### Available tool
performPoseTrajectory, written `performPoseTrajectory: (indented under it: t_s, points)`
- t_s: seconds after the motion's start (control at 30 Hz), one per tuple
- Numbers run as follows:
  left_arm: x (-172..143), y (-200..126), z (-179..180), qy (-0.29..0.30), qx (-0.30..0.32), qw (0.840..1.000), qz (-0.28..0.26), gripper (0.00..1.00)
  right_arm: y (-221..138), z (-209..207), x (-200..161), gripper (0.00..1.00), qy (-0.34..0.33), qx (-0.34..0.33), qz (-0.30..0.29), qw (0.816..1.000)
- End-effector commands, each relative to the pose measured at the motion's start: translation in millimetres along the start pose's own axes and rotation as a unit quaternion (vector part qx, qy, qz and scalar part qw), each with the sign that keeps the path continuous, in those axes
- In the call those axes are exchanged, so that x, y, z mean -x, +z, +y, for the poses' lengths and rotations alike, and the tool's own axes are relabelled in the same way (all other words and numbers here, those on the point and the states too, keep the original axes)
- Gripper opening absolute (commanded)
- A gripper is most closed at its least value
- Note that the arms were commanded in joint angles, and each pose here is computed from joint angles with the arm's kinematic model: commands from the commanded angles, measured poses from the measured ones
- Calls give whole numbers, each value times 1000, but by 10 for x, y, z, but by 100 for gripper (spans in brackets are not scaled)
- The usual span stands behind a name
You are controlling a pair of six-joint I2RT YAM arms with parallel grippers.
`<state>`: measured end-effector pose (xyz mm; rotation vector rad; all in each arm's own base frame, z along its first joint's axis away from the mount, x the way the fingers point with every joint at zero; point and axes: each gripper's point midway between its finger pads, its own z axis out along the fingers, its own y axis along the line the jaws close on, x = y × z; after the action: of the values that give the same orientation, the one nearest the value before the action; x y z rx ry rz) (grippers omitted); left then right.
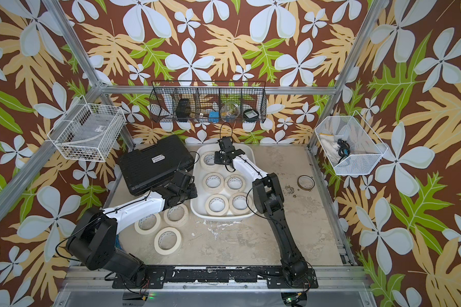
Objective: Take out the art tape in the storage box
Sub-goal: Pick up the art tape from the storage box.
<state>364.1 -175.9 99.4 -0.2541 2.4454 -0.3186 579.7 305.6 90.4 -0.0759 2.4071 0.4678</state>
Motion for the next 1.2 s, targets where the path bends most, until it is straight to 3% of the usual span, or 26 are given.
performPoseTrajectory:
  t_s: [0.0,0.1,0.27,0.57,0.87,1.17]
  points:
    - [82,-63,-11,8,1,1000,-10,24,-54,14,72,22,6,0,-8,1000]
    - [187,-186,-33,9,-1,1000,-25,37,-146,41,120,15,5,1,-12,1000]
    - [381,-456,-89,11,-9,999,-50,45,-466,100,281,10,-4,3,-29,1000]
    - [675,-1113,-287,23,-69,993,-93,50,-1340,97,277,8,-28,0,-49,998]
    - [756,-1580,-626,55,-133,985,-98,53,-2117,77,-234,7,-35,32,-32,998]
    - [366,-1562,-1190,135,-172,975,-27,57,-2609,41,-991,8,-39,39,-7,998]
